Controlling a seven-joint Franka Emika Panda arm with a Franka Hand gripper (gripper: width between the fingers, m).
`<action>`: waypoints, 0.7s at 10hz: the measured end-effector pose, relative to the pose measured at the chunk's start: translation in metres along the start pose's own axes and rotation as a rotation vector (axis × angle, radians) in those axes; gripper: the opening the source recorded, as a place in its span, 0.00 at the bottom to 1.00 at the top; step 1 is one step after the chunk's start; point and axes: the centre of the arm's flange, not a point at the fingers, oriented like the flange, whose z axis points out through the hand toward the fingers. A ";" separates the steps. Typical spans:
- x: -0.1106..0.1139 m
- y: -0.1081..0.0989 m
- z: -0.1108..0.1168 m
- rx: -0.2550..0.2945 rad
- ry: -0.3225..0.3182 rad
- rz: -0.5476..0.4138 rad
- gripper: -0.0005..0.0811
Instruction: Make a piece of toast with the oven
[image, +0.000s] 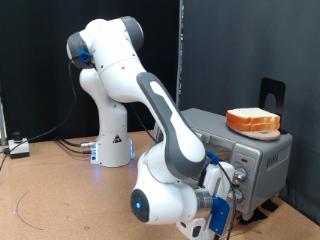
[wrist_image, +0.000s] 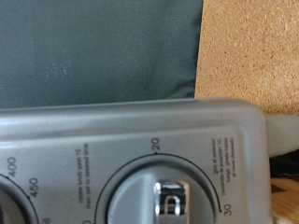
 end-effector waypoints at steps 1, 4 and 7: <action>-0.001 0.002 0.002 -0.002 -0.004 0.004 0.99; -0.003 0.008 0.012 -0.010 -0.021 0.011 1.00; -0.006 0.009 0.017 -0.008 -0.033 -0.016 1.00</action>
